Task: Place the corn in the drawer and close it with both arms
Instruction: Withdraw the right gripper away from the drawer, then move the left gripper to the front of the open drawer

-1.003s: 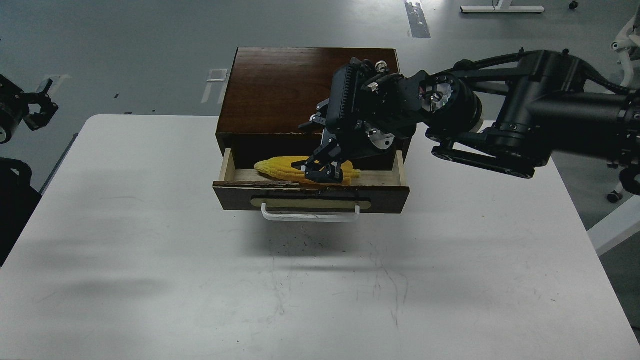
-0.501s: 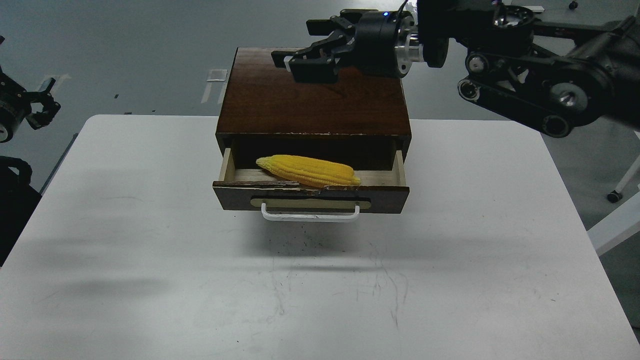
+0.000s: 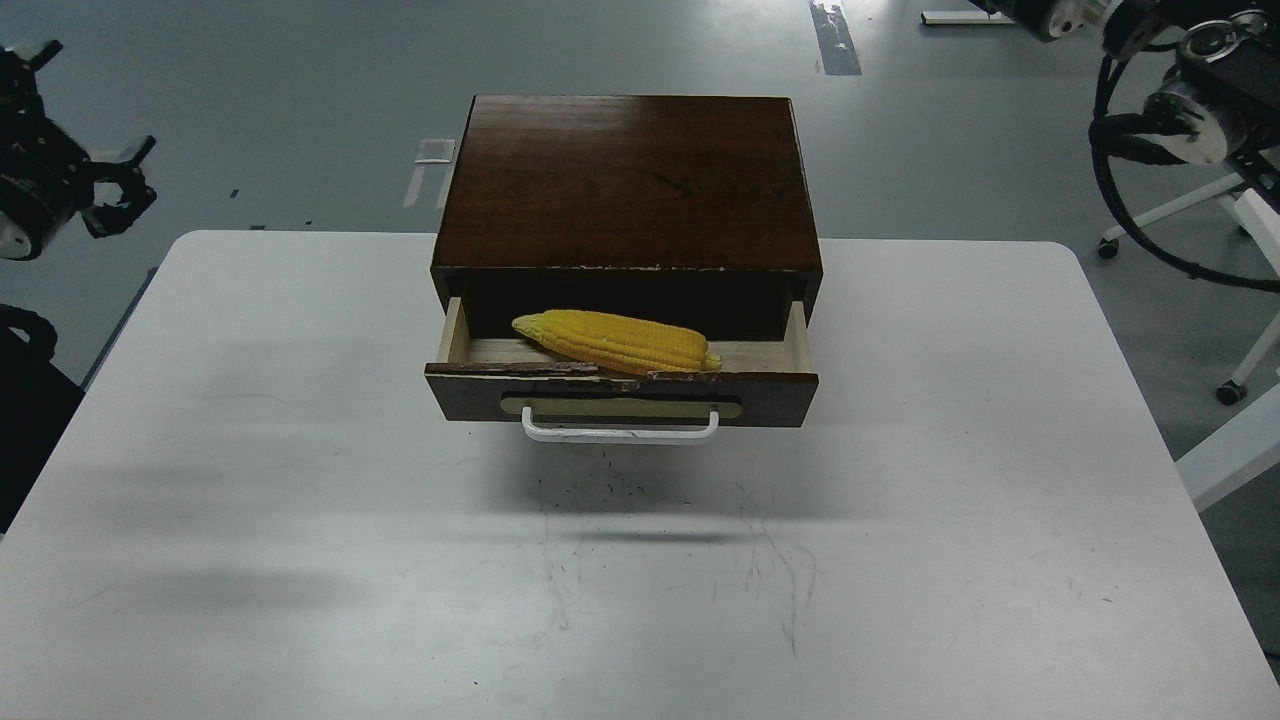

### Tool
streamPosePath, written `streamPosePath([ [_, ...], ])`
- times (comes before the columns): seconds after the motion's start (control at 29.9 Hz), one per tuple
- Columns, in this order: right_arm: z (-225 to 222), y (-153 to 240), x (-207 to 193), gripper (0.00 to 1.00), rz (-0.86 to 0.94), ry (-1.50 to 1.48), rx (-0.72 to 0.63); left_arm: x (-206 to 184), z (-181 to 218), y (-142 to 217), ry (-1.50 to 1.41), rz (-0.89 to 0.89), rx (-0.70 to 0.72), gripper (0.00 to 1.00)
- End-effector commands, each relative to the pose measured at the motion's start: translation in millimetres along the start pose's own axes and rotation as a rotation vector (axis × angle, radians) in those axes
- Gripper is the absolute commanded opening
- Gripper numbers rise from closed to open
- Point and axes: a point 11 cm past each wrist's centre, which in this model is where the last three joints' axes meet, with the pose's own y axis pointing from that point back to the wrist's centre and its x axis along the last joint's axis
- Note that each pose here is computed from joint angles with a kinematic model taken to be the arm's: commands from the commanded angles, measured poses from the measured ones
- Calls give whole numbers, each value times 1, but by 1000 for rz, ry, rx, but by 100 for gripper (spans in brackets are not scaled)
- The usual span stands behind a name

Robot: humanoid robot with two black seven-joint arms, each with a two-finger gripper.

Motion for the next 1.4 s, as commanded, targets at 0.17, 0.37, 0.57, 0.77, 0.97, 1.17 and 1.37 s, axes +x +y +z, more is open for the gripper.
streamPosePath([
  [0.17,41,36,65,100,179,-375,-15,-86,-18,-3,-142,-303,119,97],
  [0.37,114,83,79,100,348,-629,-75,-115,2,17,-422,-451,155,90],
  [0.57,161,123,72,100,404,-734,-102,-189,-7,45,-648,-729,166,71],
  [0.77,175,138,71,100,437,-771,-98,-257,-27,82,-871,-1004,133,69],
  [0.97,175,140,74,100,451,-771,-86,-283,-50,93,-1073,-1132,93,30],
  [1.17,173,137,74,100,455,-785,-68,-292,-83,97,-1228,-1215,93,18],
  [1.37,170,134,74,100,457,-797,-52,-302,-101,97,-1410,-1278,51,0],
])
